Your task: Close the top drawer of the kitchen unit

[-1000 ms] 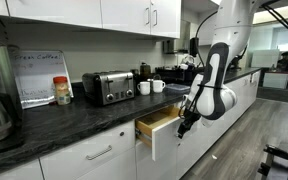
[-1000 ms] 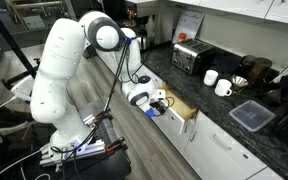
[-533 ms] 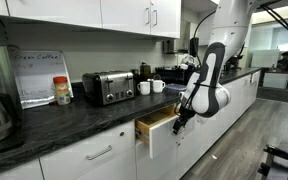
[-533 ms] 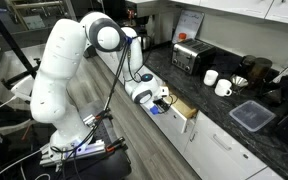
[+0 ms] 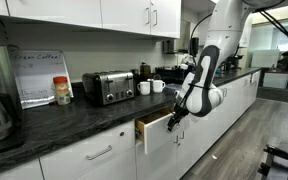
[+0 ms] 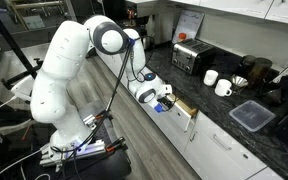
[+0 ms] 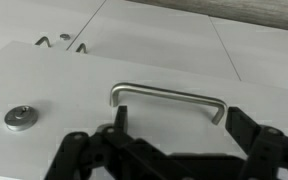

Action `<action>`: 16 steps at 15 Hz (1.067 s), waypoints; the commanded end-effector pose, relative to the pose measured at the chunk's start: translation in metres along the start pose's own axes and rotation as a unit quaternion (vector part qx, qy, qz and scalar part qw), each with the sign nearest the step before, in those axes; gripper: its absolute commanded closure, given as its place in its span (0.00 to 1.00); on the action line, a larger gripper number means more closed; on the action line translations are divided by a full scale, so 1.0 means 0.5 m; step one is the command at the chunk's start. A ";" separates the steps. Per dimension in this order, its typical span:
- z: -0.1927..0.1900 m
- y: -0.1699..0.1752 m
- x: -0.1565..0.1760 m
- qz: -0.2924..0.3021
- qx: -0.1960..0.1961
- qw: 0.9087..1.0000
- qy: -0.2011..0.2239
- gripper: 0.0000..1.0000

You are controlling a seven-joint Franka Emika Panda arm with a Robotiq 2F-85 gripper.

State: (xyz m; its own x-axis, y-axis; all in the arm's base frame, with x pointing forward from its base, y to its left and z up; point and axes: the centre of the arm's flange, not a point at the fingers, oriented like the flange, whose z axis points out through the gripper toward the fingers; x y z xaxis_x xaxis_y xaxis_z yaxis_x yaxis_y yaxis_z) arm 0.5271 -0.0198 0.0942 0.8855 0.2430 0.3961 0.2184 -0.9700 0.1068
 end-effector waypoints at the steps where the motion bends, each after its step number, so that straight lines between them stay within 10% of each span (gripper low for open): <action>1: 0.031 0.001 0.024 -0.014 -0.001 1.000 0.021 0.00; 16: 0.074 -0.010 0.102 -0.041 -0.004 0.997 0.061 0.00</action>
State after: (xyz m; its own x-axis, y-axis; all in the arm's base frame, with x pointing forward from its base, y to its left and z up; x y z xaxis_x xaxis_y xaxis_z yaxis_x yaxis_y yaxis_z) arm 0.5709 -0.0085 0.0836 0.8395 0.2867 0.4616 0.2547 -0.9580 0.1318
